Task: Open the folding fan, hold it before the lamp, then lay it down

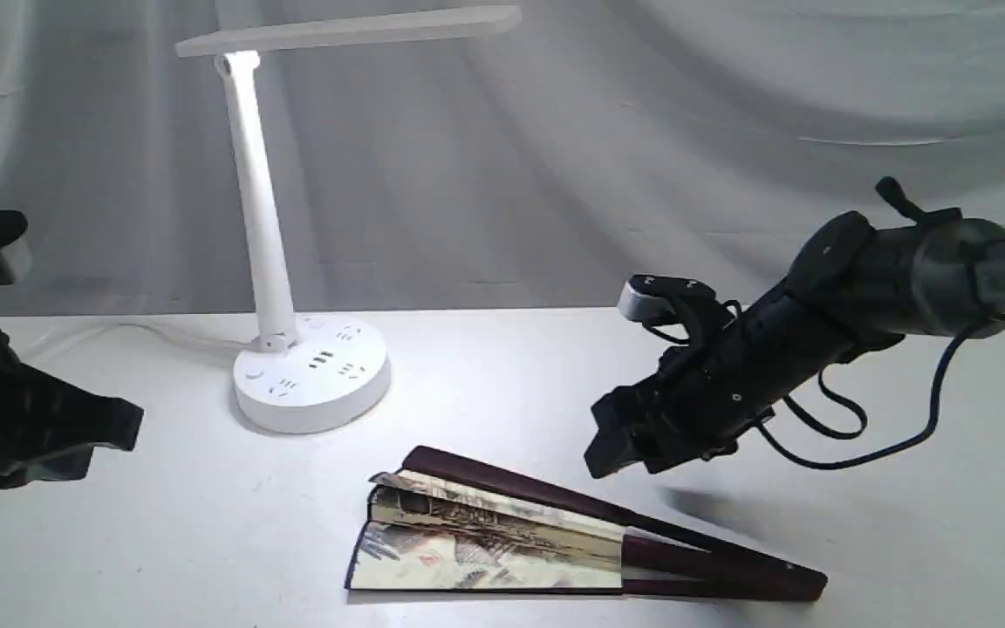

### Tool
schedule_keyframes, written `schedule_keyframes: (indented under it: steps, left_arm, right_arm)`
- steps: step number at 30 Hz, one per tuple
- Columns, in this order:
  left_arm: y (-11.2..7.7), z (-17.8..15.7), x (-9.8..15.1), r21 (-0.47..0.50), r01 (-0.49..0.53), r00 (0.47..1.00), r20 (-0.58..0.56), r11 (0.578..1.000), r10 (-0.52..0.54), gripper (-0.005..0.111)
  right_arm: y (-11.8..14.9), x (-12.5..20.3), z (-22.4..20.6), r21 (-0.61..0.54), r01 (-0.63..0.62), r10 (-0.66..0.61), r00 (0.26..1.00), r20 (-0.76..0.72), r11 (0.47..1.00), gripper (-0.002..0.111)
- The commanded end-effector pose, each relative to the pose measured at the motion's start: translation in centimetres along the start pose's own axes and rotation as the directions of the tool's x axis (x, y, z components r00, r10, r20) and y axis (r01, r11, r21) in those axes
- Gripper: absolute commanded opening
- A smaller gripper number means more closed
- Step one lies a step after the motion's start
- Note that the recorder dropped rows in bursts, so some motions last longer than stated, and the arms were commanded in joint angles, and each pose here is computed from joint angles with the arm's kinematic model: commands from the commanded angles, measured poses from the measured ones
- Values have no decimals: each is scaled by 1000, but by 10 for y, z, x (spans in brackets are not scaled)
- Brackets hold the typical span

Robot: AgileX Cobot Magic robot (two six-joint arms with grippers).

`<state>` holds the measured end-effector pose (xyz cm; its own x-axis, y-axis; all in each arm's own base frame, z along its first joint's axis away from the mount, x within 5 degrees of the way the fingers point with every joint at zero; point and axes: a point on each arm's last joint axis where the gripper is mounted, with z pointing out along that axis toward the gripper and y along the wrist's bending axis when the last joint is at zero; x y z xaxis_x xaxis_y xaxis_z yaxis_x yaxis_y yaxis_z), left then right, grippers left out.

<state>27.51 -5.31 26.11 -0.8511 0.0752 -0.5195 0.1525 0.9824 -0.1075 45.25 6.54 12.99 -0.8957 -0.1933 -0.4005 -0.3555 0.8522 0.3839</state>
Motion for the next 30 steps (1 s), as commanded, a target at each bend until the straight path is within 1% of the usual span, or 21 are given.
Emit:
schedule_keyframes:
  steps: [1, 6, 12, 18, 22, 30]
  left_arm:
    - [-2, -2, -3, 9, -2, 1000, 14, 1000, 2, 0]
    - [-2, -2, -3, 9, -2, 1000, 14, 1000, 2, 0]
    - [-2, -2, -3, 9, -2, 1000, 14, 1000, 2, 0]
    - [-2, -2, -3, 9, -2, 1000, 14, 1000, 2, 0]
    - [-2, -2, -3, 9, -2, 1000, 14, 1000, 2, 0]
    - [-2, -2, -3, 9, -2, 1000, 14, 1000, 2, 0]
  right_arm:
    - [-6, 1, 8, -8, -54, 54, 998, 25, 999, 55]
    - [-8, 5, 20, -52, -118, 119, 993, 19, 992, 51]
    - [-6, 4, 23, -96, -164, 167, 986, 25, 982, 49]
    - [-9, 12, 38, -140, -215, 215, 976, -16, 966, 43]
    - [-10, 16, 44, -161, -238, 236, 971, -37, 958, 41]
    - [-3, 19, 45, -228, -230, 218, 973, -77, 946, 41]
